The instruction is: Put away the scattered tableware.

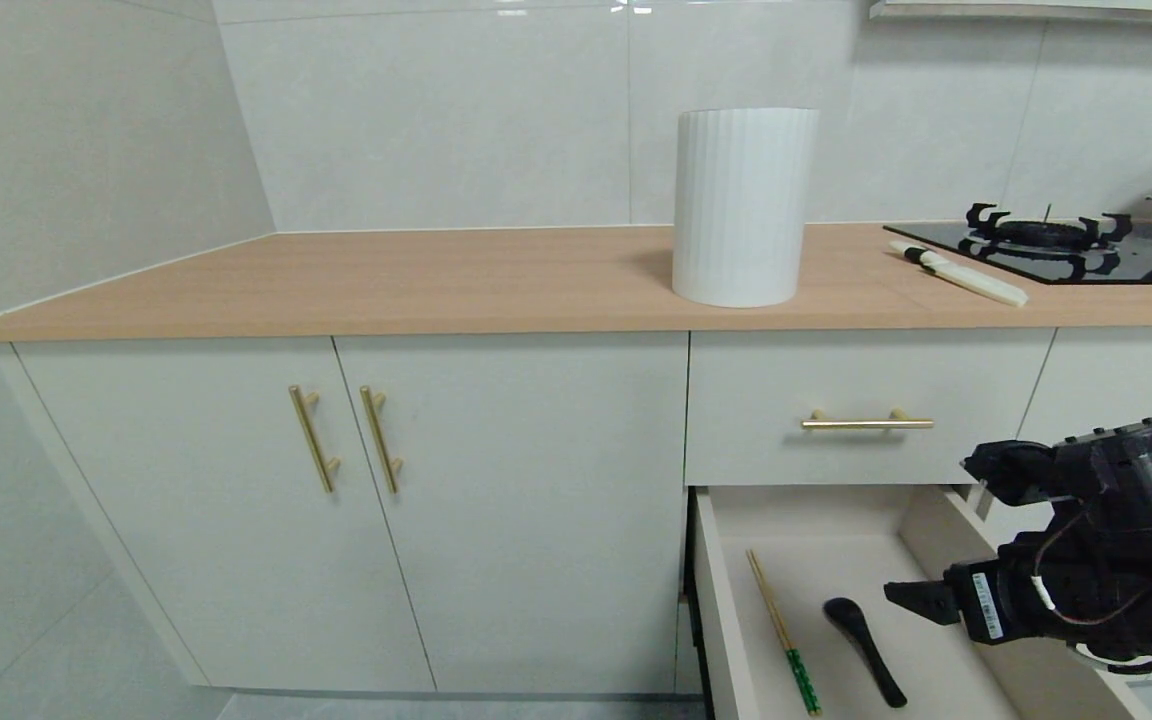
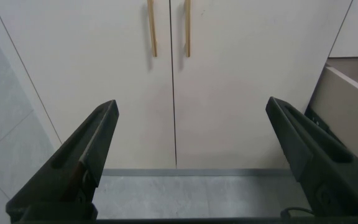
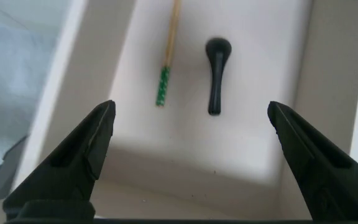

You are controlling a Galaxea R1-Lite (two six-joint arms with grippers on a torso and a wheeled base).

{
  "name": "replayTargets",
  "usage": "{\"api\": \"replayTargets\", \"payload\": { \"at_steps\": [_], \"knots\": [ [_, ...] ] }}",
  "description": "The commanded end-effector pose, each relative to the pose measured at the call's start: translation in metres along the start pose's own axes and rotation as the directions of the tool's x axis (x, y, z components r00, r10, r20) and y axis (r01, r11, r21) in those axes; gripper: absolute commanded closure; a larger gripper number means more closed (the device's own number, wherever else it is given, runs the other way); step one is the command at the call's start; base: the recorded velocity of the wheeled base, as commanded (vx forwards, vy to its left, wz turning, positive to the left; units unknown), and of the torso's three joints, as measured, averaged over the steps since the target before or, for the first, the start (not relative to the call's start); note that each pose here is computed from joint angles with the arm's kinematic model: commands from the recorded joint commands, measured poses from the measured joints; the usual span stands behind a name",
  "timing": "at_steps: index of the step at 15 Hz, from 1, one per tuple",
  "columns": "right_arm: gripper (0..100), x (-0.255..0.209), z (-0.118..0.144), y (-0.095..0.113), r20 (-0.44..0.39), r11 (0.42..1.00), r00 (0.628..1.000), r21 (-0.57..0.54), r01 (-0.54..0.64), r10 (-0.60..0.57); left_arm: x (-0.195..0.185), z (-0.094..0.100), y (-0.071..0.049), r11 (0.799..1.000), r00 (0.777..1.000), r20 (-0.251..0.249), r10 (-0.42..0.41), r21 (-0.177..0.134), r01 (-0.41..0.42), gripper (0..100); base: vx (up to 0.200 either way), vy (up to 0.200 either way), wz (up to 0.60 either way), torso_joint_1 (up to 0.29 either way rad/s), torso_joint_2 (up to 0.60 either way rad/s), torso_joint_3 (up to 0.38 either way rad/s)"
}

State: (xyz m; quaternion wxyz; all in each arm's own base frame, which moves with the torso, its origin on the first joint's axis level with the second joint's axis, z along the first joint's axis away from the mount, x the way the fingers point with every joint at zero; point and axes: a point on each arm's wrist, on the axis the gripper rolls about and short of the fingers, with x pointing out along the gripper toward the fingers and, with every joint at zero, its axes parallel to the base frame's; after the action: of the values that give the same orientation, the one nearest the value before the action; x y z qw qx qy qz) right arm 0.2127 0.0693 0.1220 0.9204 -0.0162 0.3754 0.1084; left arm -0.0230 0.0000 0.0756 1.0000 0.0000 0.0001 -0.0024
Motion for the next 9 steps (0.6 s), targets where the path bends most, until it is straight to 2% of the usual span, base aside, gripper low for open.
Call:
{"api": "replayTargets", "payload": {
  "at_steps": [1,9],
  "knots": [
    [0,-0.0059,0.0018,0.0007,0.024,1.000,1.000,-0.003,-0.005,0.005,0.0001,0.0000,0.0000,1.000,1.000,-0.001,0.000,0.000,0.000,0,-0.200,0.000,0.00,0.002,0.01,0.007],
    [0,-0.0084,-0.0031,0.0024,-0.010,1.000,1.000,-0.019,-0.009,0.009,0.0001,0.0000,0.0000,1.000,1.000,-0.001,0.000,0.000,0.000,0,-0.200,0.000,0.00,0.002,0.00,0.003]
  ]
}}
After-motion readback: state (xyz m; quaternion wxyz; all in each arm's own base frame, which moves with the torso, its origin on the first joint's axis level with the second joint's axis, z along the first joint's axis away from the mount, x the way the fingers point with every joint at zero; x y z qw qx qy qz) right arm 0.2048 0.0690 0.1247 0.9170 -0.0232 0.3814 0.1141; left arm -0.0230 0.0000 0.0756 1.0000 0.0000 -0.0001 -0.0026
